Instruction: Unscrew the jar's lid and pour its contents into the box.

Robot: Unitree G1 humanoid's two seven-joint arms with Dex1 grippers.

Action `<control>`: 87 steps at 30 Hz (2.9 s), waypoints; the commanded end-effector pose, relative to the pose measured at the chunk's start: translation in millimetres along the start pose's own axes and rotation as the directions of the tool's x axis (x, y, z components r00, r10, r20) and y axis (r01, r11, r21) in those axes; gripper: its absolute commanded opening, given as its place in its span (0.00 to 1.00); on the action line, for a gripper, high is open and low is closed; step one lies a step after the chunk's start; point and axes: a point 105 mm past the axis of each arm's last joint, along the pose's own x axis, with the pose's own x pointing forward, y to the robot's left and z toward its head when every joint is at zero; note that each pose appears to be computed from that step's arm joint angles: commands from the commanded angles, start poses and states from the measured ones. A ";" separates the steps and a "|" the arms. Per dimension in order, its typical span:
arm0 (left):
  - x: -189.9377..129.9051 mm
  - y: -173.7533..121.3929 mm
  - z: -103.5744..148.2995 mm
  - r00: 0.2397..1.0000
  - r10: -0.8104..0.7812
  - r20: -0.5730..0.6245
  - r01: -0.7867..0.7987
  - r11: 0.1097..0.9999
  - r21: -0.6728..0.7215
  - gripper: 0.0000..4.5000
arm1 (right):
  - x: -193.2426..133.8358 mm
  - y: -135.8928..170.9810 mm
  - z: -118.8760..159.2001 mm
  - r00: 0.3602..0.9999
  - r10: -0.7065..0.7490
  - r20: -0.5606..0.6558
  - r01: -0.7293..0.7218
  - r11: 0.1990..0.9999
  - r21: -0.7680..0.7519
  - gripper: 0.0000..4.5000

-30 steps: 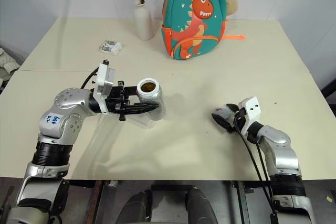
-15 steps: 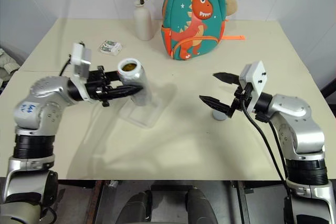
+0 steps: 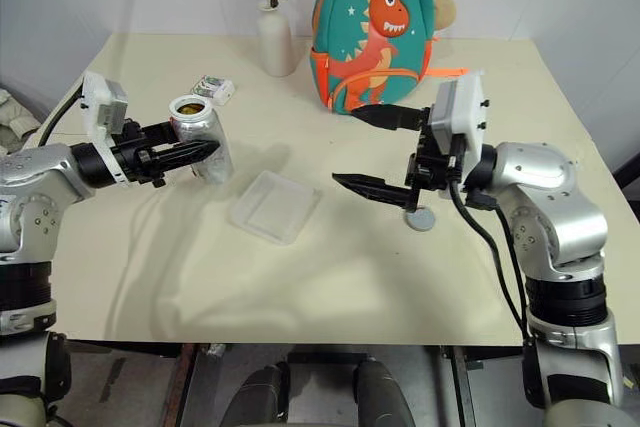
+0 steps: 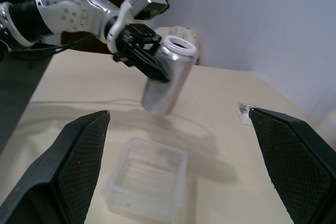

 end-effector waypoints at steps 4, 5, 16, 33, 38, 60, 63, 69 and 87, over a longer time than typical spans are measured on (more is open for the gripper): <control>-5.1 7.0 1.6 0.994 0.100 -0.046 -0.089 0.977 0.192 0.44 | -0.8 -2.0 -2.1 1.000 -0.022 0.013 0.022 1.000 -0.005 0.99; -3.7 14.9 6.4 0.987 0.159 -0.036 -0.146 0.960 0.240 0.44 | -0.7 -2.7 -3.7 0.999 -0.030 0.014 0.030 1.000 -0.001 0.99; 26.2 22.8 33.4 0.927 0.371 0.052 -0.130 0.189 0.973 0.44 | -5.8 -9.6 -14.7 0.993 -0.117 0.024 0.116 0.992 0.045 0.99; 63.4 -26.0 7.8 0.993 0.062 0.103 -0.032 -0.691 0.722 0.44 | 1.2 -16.8 -10.8 0.960 -0.245 0.136 0.228 0.966 0.124 0.99; 64.7 -18.3 10.0 0.992 0.104 0.072 0.021 -0.699 0.715 0.44 | -0.2 -18.3 -8.5 0.948 -0.275 0.163 0.253 0.957 0.143 0.99; -3.9 83.6 -16.2 0.783 0.621 0.027 -0.618 0.773 0.144 0.44 | 1.8 -13.2 -6.3 0.971 -0.194 0.136 0.172 0.972 0.161 0.99; -11.2 89.6 -33.2 0.756 0.655 -0.015 -0.655 0.756 -0.010 0.44 | 3.8 -10.4 -7.2 0.983 -0.150 0.102 0.135 0.981 0.139 0.99; -19.6 104.9 -69.8 0.675 0.735 -0.068 -0.733 0.657 -0.175 0.44 | 6.8 -9.1 -15.7 0.997 -0.077 0.020 0.074 0.992 0.106 0.99; -37.0 108.6 -87.9 0.647 0.758 -0.075 -0.762 0.643 -0.075 0.99 | 10.3 -0.1 -23.0 1.000 -0.016 -0.002 0.016 0.992 0.122 1.00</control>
